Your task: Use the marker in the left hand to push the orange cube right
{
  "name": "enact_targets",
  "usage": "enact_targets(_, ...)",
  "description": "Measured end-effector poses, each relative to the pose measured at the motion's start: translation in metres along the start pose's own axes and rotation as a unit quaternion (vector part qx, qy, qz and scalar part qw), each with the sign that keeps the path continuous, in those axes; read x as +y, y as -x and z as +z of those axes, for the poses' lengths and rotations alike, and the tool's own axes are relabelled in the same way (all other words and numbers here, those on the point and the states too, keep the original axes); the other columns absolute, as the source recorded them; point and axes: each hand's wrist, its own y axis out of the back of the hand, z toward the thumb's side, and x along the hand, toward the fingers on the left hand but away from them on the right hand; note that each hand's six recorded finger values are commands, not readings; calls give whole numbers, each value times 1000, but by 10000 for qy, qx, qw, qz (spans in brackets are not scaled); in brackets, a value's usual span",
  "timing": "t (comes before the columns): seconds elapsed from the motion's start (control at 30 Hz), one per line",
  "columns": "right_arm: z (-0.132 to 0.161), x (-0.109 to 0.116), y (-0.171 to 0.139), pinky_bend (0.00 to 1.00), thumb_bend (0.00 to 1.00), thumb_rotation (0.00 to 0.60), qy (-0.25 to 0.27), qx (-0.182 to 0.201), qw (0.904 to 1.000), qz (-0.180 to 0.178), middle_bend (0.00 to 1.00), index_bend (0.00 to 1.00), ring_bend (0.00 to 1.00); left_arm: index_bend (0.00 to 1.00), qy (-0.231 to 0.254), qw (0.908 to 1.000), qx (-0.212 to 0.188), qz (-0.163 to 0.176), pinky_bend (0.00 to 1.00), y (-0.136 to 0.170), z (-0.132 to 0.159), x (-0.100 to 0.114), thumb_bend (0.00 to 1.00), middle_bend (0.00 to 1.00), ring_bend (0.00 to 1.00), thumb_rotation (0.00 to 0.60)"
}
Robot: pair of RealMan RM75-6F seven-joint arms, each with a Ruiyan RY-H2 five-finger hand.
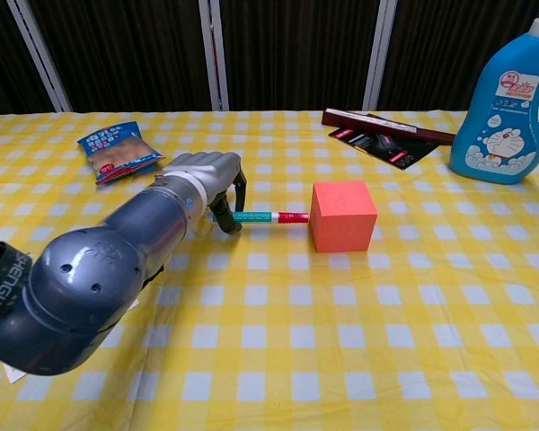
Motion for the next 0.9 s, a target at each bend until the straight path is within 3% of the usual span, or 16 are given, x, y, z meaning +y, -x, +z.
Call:
enact_targets(0.5, 0, 1, 0, 0, 378, 600, 10, 7, 10000, 0, 0, 0, 0, 690, 167, 9990, -408, 42, 140, 1, 64, 2, 415, 161, 19, 600)
enact_targets(0.9, -1, 1, -1, 0, 378, 600, 23, -5, 10000, -3, 0, 0, 0, 691, 317, 9992, -259, -33, 140, 0, 70, -1, 414, 161, 19, 600)
